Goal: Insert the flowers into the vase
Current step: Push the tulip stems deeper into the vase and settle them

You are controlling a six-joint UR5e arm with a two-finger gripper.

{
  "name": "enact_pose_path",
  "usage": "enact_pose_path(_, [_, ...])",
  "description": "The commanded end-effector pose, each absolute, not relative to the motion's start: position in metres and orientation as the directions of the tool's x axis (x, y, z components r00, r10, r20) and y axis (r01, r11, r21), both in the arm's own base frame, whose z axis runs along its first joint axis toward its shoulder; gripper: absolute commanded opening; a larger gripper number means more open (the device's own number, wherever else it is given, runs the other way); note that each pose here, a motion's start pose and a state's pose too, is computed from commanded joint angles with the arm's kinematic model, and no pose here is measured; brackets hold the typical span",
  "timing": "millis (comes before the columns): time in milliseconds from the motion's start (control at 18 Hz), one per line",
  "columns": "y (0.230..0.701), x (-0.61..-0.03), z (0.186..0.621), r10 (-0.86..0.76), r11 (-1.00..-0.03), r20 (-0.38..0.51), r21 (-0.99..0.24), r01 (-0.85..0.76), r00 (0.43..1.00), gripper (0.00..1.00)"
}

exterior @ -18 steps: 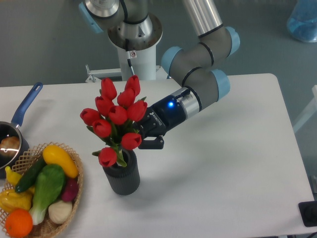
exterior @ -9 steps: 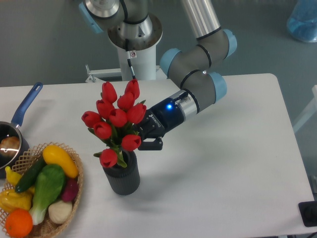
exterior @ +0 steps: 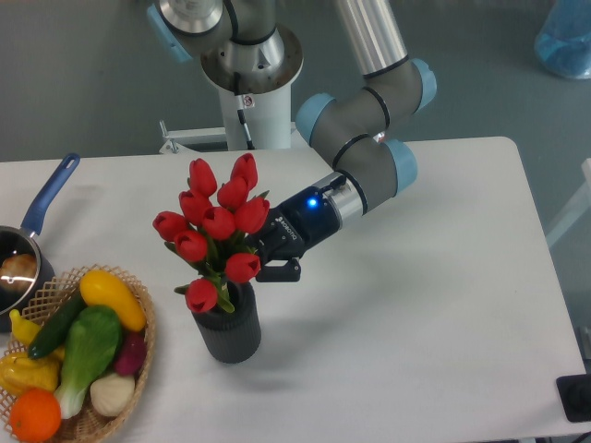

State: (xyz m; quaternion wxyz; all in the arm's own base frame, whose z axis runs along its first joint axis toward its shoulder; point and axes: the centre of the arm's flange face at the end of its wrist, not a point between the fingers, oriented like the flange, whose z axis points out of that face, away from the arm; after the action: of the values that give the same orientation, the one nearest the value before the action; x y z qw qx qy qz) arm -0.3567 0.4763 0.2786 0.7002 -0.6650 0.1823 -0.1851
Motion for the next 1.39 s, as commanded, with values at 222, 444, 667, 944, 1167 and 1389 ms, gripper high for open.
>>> enact_pose_path(222, [0.477,-0.358,0.268,-0.500,0.052,-0.020,-0.999,0.007,0.866,0.23])
enact_pose_path(444, [0.478,-0.359,0.265,-0.500,0.049,-0.015,-0.999,0.011,0.866,0.23])
enact_pose_path(667, [0.478,-0.360,0.256,-0.500,0.041,-0.020,-0.999,0.001,0.866,0.23])
enact_pose_path(944, [0.479,-0.361,0.252,-0.501,0.032,-0.017,-0.999,-0.001,0.865,0.23])
enact_pose_path(1167, [0.479,-0.362,0.248,-0.501,0.027,-0.009,-1.000,0.005,0.865,0.23])
enact_pose_path(1389, [0.479,-0.362,0.247,-0.501,0.017,-0.008,-1.000,0.001,0.865,0.23])
